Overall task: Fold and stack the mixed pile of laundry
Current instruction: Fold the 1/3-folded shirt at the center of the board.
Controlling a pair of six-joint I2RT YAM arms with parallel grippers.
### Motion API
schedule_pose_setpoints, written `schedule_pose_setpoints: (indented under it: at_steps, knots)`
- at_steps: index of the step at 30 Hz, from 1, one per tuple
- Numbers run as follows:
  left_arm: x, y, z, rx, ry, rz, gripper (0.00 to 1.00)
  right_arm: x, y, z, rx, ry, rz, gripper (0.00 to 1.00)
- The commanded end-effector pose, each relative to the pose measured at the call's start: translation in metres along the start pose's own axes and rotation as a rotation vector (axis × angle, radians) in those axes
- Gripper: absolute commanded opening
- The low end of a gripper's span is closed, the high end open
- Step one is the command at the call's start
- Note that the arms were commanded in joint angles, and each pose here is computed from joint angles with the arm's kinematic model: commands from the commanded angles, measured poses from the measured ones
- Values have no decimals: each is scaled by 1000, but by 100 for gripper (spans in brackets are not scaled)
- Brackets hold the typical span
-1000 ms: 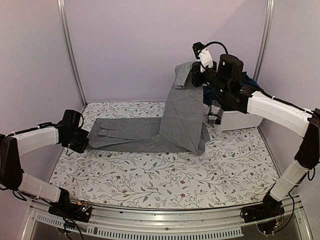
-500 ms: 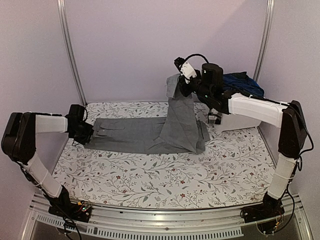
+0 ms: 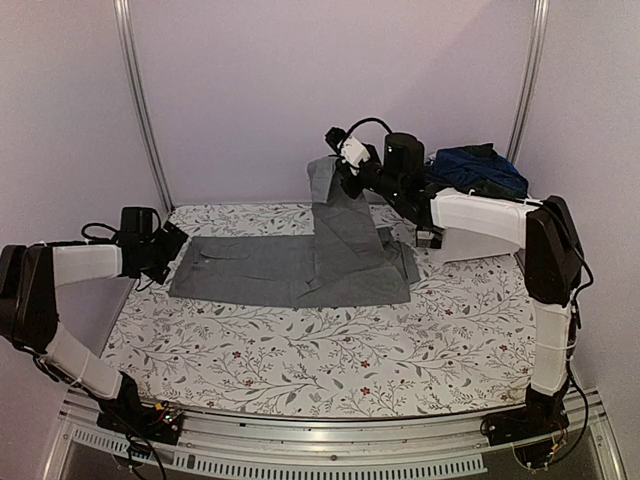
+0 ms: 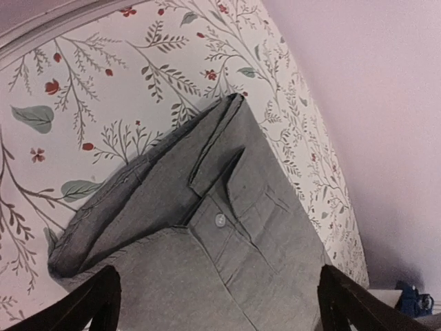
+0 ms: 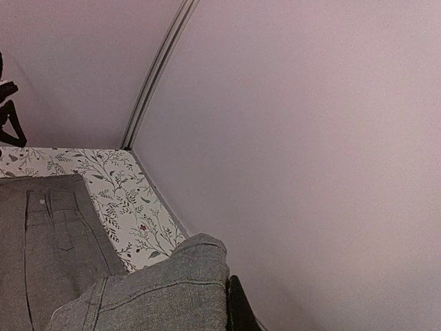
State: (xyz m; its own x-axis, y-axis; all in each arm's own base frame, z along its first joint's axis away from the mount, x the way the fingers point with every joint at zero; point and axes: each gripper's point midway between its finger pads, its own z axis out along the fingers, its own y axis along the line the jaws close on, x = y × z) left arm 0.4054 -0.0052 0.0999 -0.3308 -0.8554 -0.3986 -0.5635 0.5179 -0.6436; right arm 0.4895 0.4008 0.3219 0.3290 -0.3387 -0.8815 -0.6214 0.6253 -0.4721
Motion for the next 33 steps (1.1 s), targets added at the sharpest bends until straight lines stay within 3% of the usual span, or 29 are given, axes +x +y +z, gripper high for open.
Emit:
schedule_pose_setpoints:
  at_steps: [1,8,16,21,27,33]
  knots:
    - [-8,-24,-12,91,-31,121,100,7,14,14,-67,-40,7,0]
    - [3,-34,-12,165,21,174,100,46,20,45,-43,18,-22,0]
    - [6,-52,-17,267,30,215,100,11,13,67,-71,-119,-36,5]
    - [9,-62,-22,329,35,253,100,27,36,75,-150,-110,23,8]
    - [11,-69,-25,374,40,280,100,49,64,76,-234,-84,82,4]
    - [24,-87,-30,510,80,285,100,50,55,87,-184,-87,125,0]
